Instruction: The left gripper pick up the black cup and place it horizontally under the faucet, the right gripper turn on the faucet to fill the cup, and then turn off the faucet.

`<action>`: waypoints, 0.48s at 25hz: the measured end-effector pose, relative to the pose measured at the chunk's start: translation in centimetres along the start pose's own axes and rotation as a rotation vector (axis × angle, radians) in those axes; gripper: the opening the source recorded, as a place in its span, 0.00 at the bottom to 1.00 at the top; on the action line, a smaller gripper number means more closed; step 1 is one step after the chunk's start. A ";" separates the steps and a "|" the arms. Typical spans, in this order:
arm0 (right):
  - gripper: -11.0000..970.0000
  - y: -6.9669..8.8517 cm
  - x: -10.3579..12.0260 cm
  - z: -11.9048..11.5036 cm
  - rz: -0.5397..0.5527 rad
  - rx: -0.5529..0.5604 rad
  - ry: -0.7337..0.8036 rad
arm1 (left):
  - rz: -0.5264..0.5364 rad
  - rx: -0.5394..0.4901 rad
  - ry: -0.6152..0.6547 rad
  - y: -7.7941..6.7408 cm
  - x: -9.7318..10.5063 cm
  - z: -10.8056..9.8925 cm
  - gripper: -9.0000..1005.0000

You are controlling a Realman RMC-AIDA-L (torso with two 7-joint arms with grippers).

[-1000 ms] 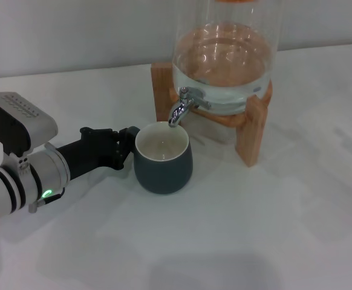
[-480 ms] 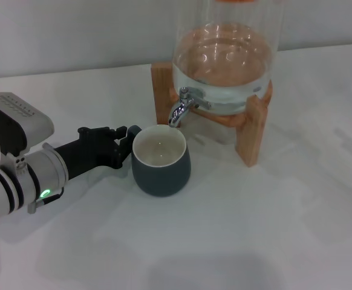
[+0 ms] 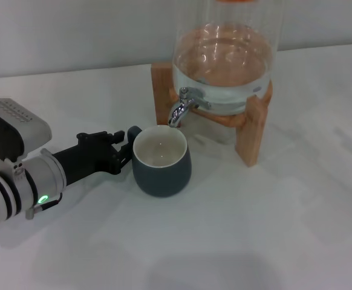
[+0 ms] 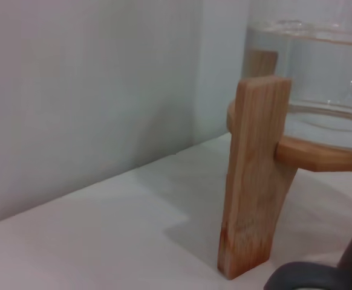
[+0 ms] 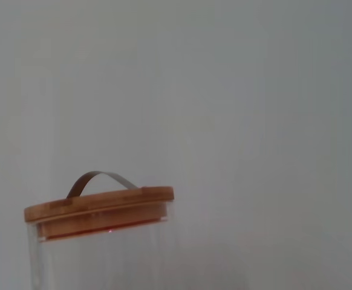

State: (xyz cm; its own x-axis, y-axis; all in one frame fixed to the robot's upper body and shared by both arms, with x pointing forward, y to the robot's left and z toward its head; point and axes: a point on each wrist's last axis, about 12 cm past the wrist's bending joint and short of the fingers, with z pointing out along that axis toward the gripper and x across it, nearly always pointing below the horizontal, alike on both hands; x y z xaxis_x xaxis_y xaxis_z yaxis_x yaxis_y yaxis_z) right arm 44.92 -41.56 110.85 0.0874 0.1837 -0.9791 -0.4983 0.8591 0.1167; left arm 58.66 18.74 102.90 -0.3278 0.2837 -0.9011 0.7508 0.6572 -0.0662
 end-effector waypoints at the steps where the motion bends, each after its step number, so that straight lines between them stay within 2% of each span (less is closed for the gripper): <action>1: 0.76 0.0 0.0 0.0 0.000 0.000 -0.002 | -0.004 -0.002 0.001 0.0 0.1 -0.1 0.28; 12: 0.76 -0.1 -0.3 0.1 -0.008 0.004 -0.011 | -0.013 -0.031 -0.036 0.3 0.8 -1.5 0.33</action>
State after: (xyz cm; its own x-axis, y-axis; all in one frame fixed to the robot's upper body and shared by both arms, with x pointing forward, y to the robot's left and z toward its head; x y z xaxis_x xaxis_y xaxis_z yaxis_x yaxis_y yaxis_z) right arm 45.04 -41.70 111.11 0.1004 0.1823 -0.9781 -0.4943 0.8623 0.1100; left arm 57.72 20.20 102.81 -0.3159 0.2497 -0.9153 0.7284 0.6820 -0.0654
